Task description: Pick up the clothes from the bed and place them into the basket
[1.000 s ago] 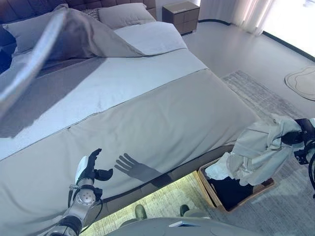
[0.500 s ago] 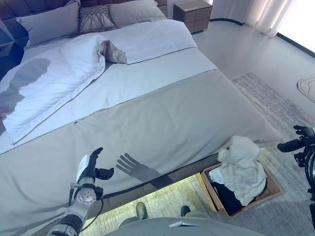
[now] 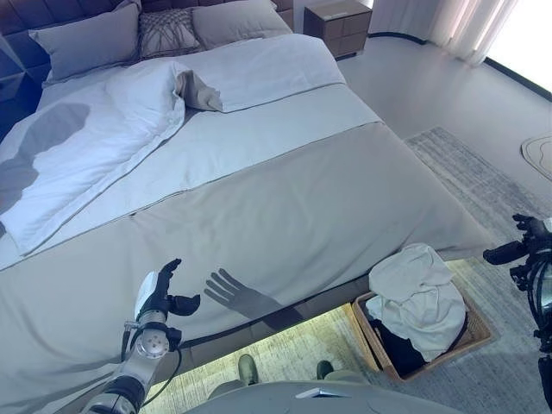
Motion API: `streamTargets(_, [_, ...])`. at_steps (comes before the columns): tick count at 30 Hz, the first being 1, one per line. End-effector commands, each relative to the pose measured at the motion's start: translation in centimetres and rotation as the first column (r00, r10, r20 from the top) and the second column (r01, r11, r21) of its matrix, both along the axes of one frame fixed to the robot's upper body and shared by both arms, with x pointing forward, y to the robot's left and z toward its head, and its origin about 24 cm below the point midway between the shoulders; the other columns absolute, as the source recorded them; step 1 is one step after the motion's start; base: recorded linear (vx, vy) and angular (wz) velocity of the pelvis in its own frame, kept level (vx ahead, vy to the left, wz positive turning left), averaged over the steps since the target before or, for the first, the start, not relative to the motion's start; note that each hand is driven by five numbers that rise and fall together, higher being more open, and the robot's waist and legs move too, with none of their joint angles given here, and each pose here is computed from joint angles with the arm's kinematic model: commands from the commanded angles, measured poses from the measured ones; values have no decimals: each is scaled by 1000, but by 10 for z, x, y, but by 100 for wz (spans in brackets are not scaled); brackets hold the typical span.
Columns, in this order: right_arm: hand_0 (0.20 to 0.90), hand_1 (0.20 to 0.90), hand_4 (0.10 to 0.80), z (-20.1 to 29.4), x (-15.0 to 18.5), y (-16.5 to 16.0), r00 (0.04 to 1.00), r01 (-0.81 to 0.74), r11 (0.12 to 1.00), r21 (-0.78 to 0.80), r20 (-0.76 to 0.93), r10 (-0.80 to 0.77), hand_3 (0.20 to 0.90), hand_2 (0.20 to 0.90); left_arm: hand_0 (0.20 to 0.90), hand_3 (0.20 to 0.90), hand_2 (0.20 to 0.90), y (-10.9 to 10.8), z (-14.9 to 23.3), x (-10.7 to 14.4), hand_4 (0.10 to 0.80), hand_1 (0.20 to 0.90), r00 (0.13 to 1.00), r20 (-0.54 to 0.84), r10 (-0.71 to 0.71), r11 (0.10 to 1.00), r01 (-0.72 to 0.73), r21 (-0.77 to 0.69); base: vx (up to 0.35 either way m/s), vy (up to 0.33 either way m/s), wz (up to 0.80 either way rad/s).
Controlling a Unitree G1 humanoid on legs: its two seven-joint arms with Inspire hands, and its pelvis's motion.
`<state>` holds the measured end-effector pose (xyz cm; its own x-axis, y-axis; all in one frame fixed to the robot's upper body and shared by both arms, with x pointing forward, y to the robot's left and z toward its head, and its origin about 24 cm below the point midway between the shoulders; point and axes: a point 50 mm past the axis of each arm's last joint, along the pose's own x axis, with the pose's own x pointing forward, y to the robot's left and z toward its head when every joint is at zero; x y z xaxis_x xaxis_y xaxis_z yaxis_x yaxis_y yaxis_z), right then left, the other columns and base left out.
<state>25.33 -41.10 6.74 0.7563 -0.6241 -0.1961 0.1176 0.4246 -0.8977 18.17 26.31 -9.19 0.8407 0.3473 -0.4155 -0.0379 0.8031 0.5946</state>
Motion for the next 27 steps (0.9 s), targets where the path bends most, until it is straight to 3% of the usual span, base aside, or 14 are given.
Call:
streamTargets(1, [900,900,800,51,41,38,938,-224,949,-223,215,272,900,900,900,900,900,5,31,36,800,900,980,200,-21,999,12,48,0,0,0])
streamTargets(7, [900,900,800,14,34,89,862,-416,876,-244,199,466,900,900,900,900,900,-12,30,35,800,900,972,194,-136,989,123,77,11,21,8])
streamTargets(14, [900,900,800,-28,7,129,803,-560,806,-194,114,585,900,900,900,900,900,-24,35,37,800,900,950,199,-242,969,228,93,16,20,8])
streamTargets(19, [900,900,800,-49,-6,136,799,-590,799,-119,54,598,900,900,900,900,900,-23,38,37,800,900,942,194,-275,961,265,75,11,0,11])
streamTargets(27, [900,900,800,-56,-11,141,800,-596,802,-40,51,597,900,900,900,900,900,-11,31,24,800,900,965,165,-206,978,206,20,19,3,7])
